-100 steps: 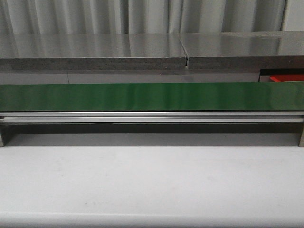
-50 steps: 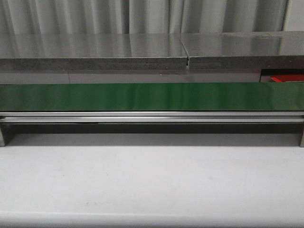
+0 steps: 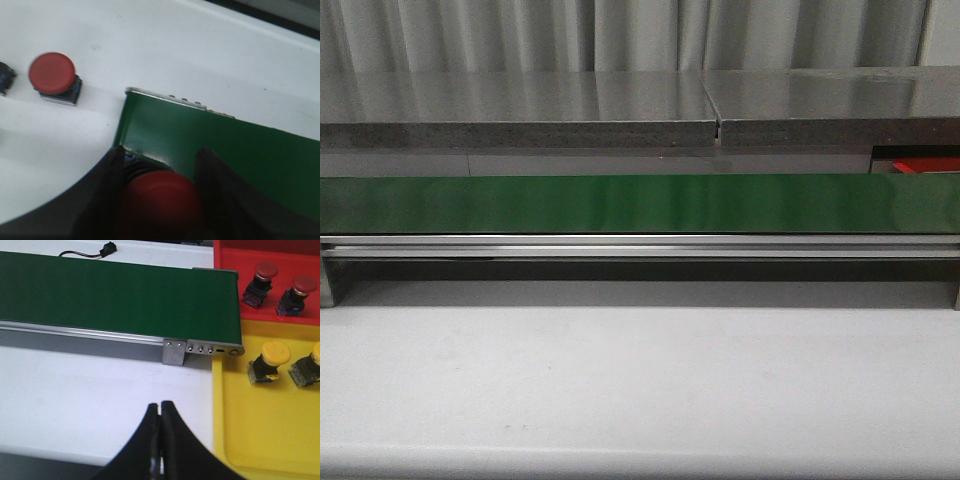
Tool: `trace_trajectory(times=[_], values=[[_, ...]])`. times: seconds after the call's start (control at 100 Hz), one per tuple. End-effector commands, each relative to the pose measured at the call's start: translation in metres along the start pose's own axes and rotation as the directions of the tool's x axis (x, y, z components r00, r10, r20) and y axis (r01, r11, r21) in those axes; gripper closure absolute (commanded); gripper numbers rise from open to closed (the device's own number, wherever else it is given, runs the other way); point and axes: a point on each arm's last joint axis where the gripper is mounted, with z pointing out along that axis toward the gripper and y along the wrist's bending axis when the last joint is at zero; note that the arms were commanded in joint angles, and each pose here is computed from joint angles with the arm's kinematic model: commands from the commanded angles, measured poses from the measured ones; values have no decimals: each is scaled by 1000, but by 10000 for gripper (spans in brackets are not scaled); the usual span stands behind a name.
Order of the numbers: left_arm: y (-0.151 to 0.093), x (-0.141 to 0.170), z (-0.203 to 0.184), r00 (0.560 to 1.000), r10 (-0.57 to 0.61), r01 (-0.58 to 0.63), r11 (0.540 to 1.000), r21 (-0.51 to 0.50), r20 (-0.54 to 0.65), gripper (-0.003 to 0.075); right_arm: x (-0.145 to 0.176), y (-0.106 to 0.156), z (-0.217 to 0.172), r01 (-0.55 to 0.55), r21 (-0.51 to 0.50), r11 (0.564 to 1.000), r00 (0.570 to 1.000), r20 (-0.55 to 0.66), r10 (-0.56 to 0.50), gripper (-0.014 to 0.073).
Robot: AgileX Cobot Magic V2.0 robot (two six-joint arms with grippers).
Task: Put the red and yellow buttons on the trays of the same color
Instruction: 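Grasp the red button with the left gripper and lift it over the belt, then set the red button on the belt with the left gripper, release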
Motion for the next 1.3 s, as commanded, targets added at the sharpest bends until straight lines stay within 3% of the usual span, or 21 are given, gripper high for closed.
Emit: trace_trajectory(times=[0.0,0.31,0.55,0.69,0.88,0.95,1.11,1.29], values=[[-19,-4,-22,997,22,-24,999,33,79,739,-12,-1,-5,7,14,1000,996,85,-8,713],[-39,18,6,995,79,-82,996,47,52,739,-12,-1,-5,7,14,1000,996,85,-8,713],[-40,20,8,996,81,-83,995,50,39,724,-12,-1,-5,7,14,1000,996,85,-8,713],[-41,21,8,996,84,-86,995,51,32,584,-12,-1,-5,7,14,1000,996,85,-8,713],[-41,21,7,996,86,-88,995,52,28,234,-12,-1,-5,7,14,1000,996,85,-8,713],[-42,21,6,996,83,-84,995,57,32,151,-12,-1,-5,7,14,1000,996,85,-8,713],[-45,18,-6,994,86,-90,994,66,62,132,-12,-1,-5,7,14,1000,996,85,-8,713],[-46,5,-38,977,116,-125,992,37,181,132,-12,-1,-5,7,14,1000,996,85,-8,713]])
